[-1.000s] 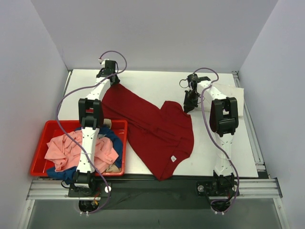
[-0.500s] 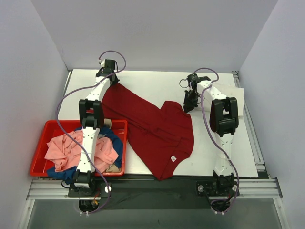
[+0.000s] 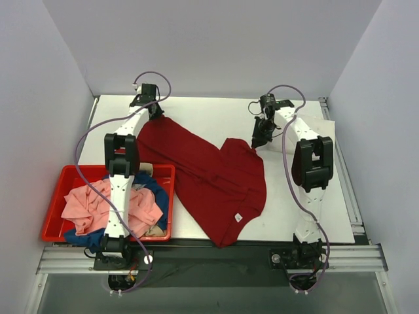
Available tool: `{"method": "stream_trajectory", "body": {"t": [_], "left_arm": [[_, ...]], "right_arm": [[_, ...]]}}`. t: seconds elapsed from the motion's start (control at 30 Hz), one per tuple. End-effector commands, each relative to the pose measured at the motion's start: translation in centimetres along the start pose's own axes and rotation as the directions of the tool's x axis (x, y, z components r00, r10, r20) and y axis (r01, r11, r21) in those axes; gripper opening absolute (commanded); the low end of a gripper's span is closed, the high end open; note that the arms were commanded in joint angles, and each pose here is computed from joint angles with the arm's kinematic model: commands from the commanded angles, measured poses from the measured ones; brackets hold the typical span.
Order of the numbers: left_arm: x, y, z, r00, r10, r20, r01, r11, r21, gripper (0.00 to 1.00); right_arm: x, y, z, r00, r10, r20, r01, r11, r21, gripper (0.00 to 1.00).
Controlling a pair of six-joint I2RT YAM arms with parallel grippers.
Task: Fold and stack the t-shirts
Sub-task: Grap the side of the flattened tshirt furthest away from the robot with both arms
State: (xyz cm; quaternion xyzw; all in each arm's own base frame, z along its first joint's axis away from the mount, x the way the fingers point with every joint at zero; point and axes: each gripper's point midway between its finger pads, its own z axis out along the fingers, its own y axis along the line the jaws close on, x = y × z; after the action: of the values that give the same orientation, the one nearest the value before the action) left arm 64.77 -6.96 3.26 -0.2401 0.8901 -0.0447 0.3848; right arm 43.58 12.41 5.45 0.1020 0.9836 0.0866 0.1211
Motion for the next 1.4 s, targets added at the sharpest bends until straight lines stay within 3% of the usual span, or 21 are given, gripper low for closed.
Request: {"method": "stream_trajectory", "body": {"t": [0.0,0.47,0.97,1.37], "left_arm": [[-4.4,-2.4,-3.6,0.995,-0.064,0.073,0.057,0.993,0.102,0.00],[-7.2,-0.2,-8.4,0.976,-0.092,0.198,0.072,0.992,0.102,0.00],[-5.5,5.2,-11.1,0.977,-0.081,0.195,0.078,0.997,0.024,0.00],[-6.4,9.5,-13.2,0.972,-0.101,0.212,0.103,0.995,-0.001,0.00]], "right_arm": [[-0.6,1.7,-4.4,0.999,0.004,0.054,-0.001,0.998,-0.059,0.00],[2.6,3.6,-6.8,0.998,-0.056,0.039,0.061,0.990,-0.131,0.00],[10.0,4.9,-8.1,0.984,-0.170,-0.051,0.157,0.969,-0.192,0.00],[13.6,5.4,-11.8,0.987,-0.150,-0.049,0.131,0.953,-0.274,0.00]]}}
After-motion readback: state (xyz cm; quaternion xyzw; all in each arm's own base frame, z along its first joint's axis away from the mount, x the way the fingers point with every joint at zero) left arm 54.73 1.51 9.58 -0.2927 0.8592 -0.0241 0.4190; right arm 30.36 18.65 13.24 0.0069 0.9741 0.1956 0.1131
